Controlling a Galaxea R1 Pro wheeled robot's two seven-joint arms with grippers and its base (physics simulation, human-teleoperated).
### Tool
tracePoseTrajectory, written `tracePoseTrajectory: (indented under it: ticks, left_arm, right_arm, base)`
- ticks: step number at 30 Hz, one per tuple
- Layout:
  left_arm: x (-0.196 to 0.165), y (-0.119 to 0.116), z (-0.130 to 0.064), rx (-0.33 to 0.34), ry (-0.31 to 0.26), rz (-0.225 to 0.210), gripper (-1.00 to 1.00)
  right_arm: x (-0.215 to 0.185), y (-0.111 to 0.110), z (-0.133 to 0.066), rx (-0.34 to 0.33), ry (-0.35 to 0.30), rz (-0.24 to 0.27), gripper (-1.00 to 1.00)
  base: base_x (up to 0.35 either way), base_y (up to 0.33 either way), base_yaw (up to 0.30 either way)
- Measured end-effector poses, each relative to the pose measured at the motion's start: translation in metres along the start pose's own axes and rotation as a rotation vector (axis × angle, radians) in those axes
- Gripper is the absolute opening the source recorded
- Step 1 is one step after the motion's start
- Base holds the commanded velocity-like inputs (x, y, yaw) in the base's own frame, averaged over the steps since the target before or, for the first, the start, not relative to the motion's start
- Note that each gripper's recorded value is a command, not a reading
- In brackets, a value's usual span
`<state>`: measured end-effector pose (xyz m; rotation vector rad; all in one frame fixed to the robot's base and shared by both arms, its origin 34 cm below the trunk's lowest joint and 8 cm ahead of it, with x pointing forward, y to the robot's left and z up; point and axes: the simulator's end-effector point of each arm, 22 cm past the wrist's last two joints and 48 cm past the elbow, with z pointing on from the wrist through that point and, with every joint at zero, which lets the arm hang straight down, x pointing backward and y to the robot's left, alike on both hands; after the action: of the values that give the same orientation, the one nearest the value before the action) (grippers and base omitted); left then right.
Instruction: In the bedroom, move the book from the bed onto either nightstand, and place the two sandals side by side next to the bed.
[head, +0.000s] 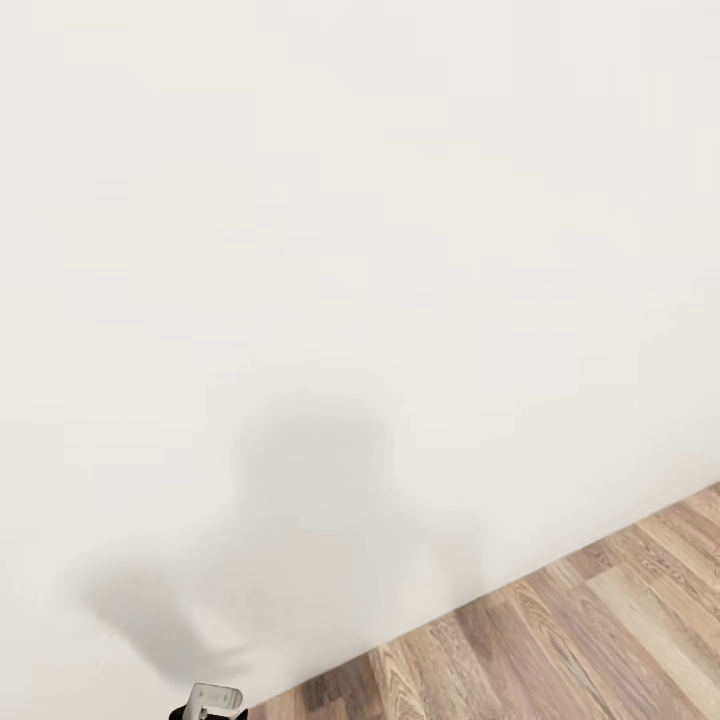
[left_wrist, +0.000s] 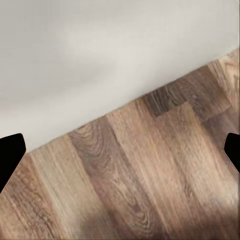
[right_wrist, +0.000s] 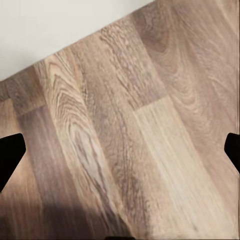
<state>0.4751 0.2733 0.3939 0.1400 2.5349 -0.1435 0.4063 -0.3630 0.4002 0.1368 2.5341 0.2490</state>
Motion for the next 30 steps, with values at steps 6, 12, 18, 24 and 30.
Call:
tracePoseTrajectory:
  ticks: [6, 12, 18, 24, 30]
  left_arm:
    - [0.0025, -0.0003, -0.0006, 0.000, 0.003, 0.000, 1.00]
    - [0.0034, -0.0003, -0.0008, 0.000, 0.004, -0.001, 1.00]
    - [0.0035, -0.0003, -0.0008, 0.000, 0.005, -0.001, 1.00]
    - [0.0044, -0.0005, -0.0010, 0.000, 0.006, -0.001, 1.00]
    - [0.0046, -0.0005, -0.0011, 0.000, 0.006, -0.001, 1.00]
  right_arm:
    - [0.0000, 0.0000, 0.0000, 0.000, 0.000, 0.000, 1.00]
    - [0.0000, 0.0000, 0.0000, 0.000, 0.000, 0.000, 1.00]
    - [0.0000, 0.0000, 0.0000, 0.000, 0.000, 0.000, 1.00]
    - [0.0000, 0.0001, 0.0000, 0.000, 0.000, 0.000, 1.00]
    - [0.0001, 0.0001, 0.0000, 0.000, 0.000, 0.000, 1.00]
  base:
    - [0.000, 0.000, -0.284]
    - [0.000, 0.000, -0.284]
    - [0.000, 0.000, -0.284]
    - [0.000, 0.000, -0.284]
    - [0.000, 0.000, -0.284]
